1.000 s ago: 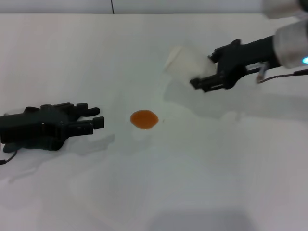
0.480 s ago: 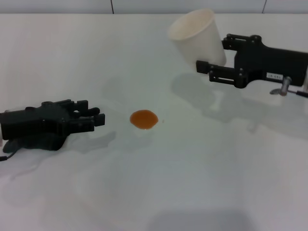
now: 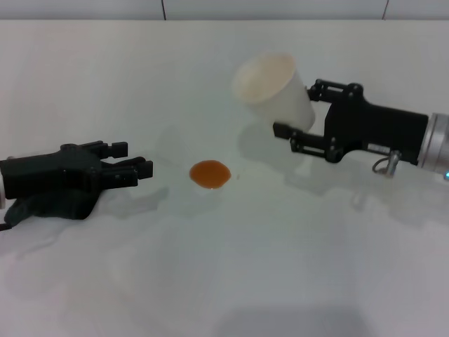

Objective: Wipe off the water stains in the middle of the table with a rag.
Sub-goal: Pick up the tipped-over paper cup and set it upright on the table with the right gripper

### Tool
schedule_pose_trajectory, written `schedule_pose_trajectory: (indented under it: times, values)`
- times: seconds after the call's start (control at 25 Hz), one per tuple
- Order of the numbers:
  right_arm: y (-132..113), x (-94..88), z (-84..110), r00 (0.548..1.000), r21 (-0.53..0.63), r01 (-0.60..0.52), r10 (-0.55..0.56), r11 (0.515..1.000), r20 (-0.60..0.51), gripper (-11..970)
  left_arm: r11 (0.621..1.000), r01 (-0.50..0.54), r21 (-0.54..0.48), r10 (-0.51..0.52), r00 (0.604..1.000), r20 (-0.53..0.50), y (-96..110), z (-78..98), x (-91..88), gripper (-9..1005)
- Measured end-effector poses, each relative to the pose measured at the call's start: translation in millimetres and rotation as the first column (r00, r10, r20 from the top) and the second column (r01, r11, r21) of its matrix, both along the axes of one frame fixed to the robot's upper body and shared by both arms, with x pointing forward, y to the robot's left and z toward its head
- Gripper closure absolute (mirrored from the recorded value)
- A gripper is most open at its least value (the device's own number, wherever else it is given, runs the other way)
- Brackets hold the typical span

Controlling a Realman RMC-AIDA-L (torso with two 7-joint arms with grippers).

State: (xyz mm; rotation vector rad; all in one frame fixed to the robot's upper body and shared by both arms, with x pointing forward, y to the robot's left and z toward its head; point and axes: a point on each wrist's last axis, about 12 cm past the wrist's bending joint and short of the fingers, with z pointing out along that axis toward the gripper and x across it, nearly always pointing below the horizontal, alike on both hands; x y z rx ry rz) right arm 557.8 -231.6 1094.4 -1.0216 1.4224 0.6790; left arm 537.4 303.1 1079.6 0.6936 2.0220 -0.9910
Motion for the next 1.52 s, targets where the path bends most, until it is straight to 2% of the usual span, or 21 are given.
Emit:
schedule_pose_trajectory:
  times: [0.32, 0.64, 1.52]
  values:
    - [1.3, -2.1, -20.8, 1.000, -0.094, 0.029, -0.028, 0.995, 0.013, 324, 1.000, -0.002, 0.001, 0.002, 1.000, 0.000, -1.3, -0.8, 0.3, 144]
    - [-4.0, 1.9, -35.5, 0.993, -0.103, 0.111, -0.114, 0.988, -0.028, 325, 1.000, 0.000, 0.001, 0.000, 1.000, 0.000, -2.0, -0.6, 0.6, 144]
    - [-14.9, -5.9, -60.3, 0.973, -0.155, 0.183, -0.202, 0.971, -0.116, 327, 1.000, 0.000, 0.004, 0.000, 1.000, 0.002, -1.4, 0.3, 1.7, 145]
